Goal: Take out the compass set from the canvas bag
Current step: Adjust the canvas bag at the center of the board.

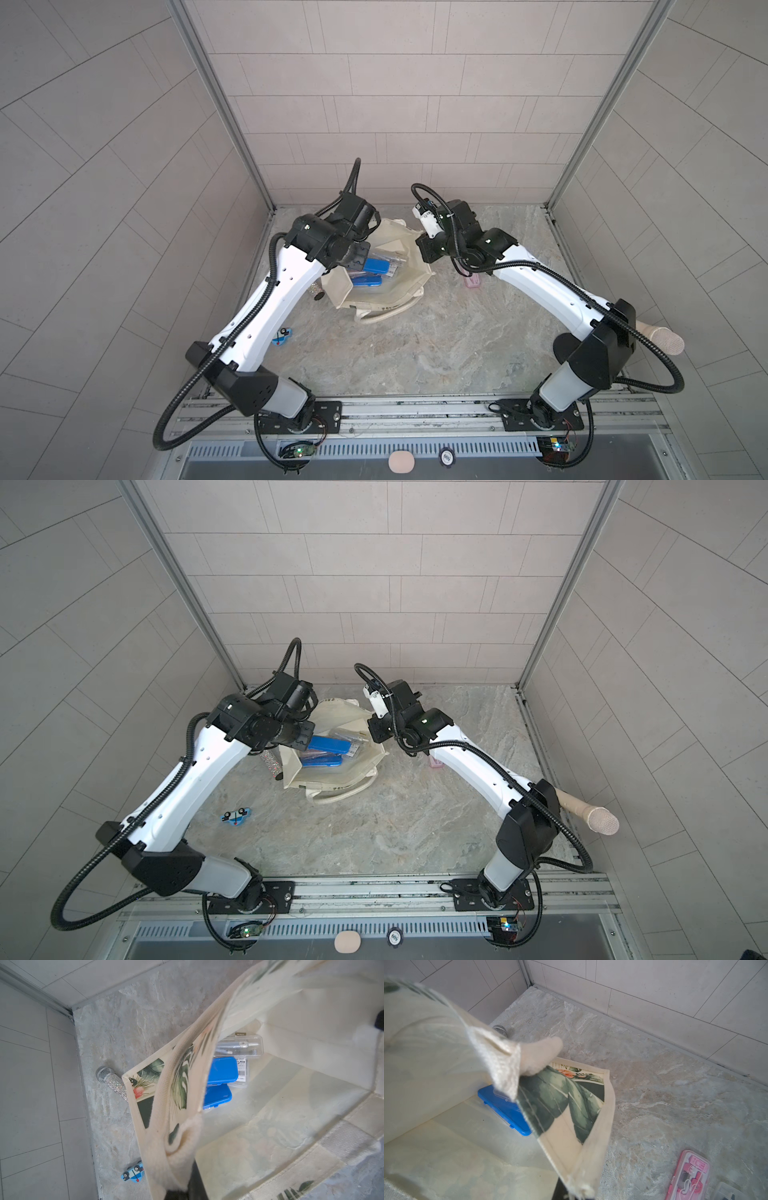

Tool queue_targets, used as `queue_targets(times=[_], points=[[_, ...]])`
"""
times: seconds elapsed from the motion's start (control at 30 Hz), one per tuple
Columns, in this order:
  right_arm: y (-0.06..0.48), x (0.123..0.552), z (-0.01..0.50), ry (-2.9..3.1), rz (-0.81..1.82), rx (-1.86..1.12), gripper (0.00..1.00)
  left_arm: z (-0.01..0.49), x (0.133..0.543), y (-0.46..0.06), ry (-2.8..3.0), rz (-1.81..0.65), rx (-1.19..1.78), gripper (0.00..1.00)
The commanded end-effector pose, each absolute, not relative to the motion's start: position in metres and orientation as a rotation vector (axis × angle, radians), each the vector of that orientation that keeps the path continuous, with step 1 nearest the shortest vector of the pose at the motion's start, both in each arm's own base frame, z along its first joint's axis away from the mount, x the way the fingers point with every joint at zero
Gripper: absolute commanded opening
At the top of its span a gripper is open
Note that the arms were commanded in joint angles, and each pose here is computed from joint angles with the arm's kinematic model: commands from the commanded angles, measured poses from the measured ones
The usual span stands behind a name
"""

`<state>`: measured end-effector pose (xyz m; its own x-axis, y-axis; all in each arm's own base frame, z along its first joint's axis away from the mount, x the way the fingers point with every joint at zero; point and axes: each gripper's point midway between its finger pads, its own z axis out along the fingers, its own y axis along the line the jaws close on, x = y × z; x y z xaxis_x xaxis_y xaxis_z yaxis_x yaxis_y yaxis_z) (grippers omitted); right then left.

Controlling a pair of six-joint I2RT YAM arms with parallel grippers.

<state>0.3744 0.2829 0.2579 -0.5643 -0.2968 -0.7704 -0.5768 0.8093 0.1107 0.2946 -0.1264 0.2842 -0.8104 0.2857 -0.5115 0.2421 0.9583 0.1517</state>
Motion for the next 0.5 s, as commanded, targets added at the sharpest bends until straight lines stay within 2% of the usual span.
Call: queue_targets(times=[0.0, 0.1, 0.27, 0.47], points=[[0.277, 0.351, 0.244, 2.19, 0.461, -0.721, 0.0, 0.282, 0.288, -0.137, 2.475, -0.049, 0.327, 0.0], [0.259, 0.332, 0.214, 2.242, 0.426, -0.747, 0.02, 0.256, 0.271, -0.136, 2.487, -0.116, 0.312, 0.0], [0.235, 0.301, 0.197, 2.26, 0.414, -0.756, 0.25, 0.233, 0.247, -0.131, 2.51, -0.198, 0.259, 0.0], [0.217, 0.268, 0.213, 2.176, 0.415, -0.808, 0.41, 0.22, 0.229, -0.127, 2.52, -0.25, 0.267, 0.0]])
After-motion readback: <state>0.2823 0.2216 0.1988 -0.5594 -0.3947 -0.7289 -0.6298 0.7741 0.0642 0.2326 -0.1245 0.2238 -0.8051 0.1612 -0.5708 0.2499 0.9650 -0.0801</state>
